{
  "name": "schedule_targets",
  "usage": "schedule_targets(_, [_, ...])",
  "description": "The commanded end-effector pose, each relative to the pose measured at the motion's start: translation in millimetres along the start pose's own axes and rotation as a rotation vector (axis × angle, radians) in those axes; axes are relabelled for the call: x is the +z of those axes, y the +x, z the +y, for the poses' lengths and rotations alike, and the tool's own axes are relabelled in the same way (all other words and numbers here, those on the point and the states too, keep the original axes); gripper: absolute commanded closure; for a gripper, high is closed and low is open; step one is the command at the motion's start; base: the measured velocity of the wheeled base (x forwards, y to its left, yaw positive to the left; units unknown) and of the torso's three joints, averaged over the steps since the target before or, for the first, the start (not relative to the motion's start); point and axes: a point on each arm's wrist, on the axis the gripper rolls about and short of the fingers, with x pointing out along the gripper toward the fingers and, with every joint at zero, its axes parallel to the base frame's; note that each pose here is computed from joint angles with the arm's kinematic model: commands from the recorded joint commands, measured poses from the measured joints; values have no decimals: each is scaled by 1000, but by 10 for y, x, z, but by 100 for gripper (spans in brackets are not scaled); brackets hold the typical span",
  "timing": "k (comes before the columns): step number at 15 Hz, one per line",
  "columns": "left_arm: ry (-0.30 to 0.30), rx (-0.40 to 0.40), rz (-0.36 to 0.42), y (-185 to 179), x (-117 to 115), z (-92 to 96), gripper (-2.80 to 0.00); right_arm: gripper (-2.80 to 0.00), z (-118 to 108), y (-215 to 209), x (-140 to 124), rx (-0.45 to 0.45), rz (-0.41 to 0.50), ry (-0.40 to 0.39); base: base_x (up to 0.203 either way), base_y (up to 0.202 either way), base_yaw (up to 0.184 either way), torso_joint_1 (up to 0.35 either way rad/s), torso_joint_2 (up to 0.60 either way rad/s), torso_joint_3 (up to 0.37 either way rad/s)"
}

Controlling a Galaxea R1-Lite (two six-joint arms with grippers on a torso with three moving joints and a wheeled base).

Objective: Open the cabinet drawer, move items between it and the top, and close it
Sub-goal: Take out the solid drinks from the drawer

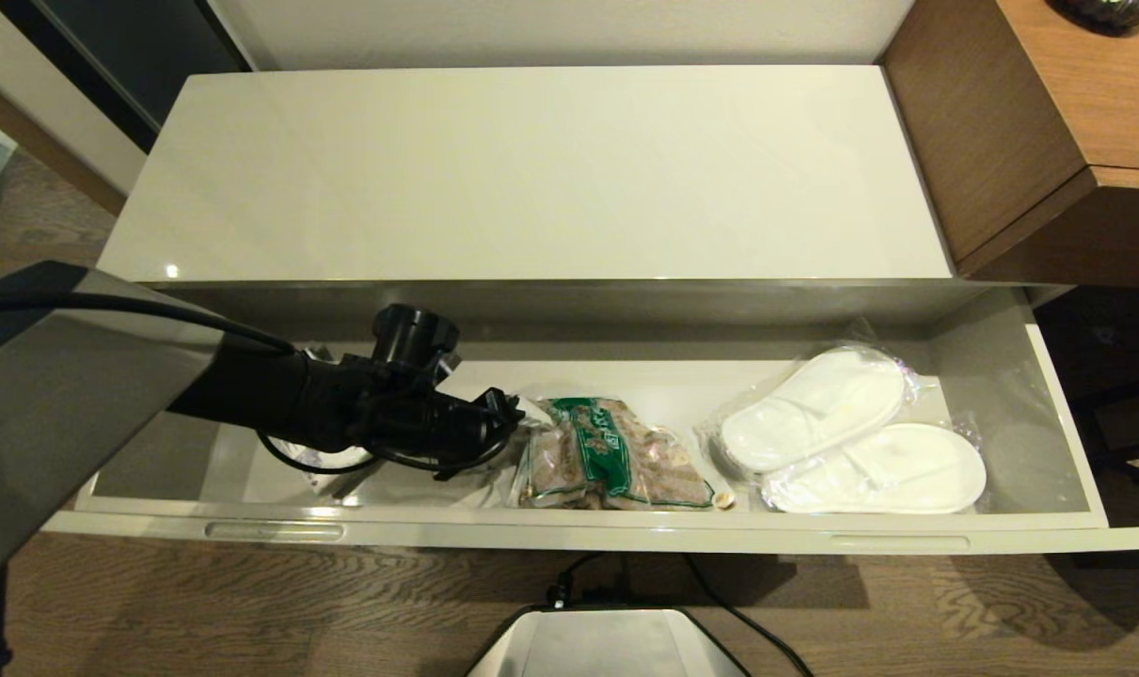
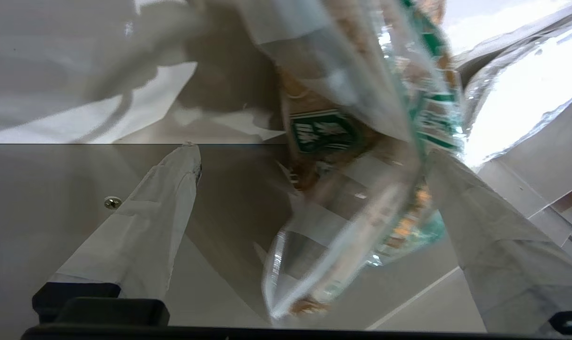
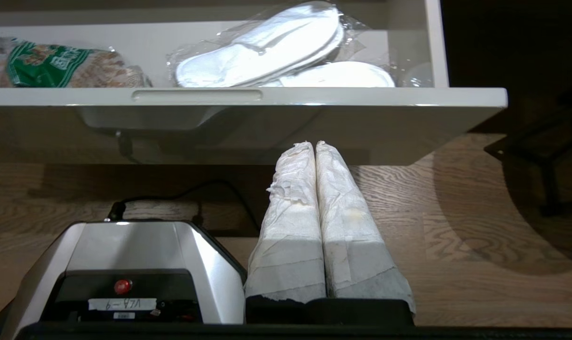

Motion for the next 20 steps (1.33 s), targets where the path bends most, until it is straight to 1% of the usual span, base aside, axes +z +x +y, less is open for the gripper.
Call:
schedule_targets(1, [-10, 4, 15, 83, 2, 46, -280, 0, 0, -7, -11, 0, -10, 0, 0, 0, 0, 0, 0, 0])
schedule_targets(5, [-17, 17, 37, 211, -21, 120, -280, 0, 0, -7, -11, 0, -10, 0, 0, 0, 0, 0, 0, 0])
schedule_targets(12, [2, 5, 44, 330, -37, 97, -280, 0, 0, -7, -12, 0, -9, 0, 0, 0, 0, 0, 0, 0])
schedule_targets(13, [19, -4, 57, 357, -97, 31, -280, 0, 0, -7, -11, 0, -10, 0, 0, 0, 0, 0, 0, 0])
schedule_targets(14, [22, -5, 59, 361, -105, 21, -280, 0, 0, -7, -11, 0, -10, 0, 0, 0, 0, 0, 0, 0])
schedule_targets(15, [35, -14, 58, 380, -118, -32, -280, 0, 0, -7, -11, 0, -10, 0, 0, 0, 0, 0, 0, 0])
schedule_targets(18, [37, -10, 62, 371, -144, -46, -280, 0, 0, -7, -11, 0, -10, 0, 0, 0, 0, 0, 0, 0])
schedule_targets(20, [53, -24, 59, 287, -187, -134, -280, 0, 0, -7, -13, 0, -9, 0, 0, 0, 0, 0, 0, 0])
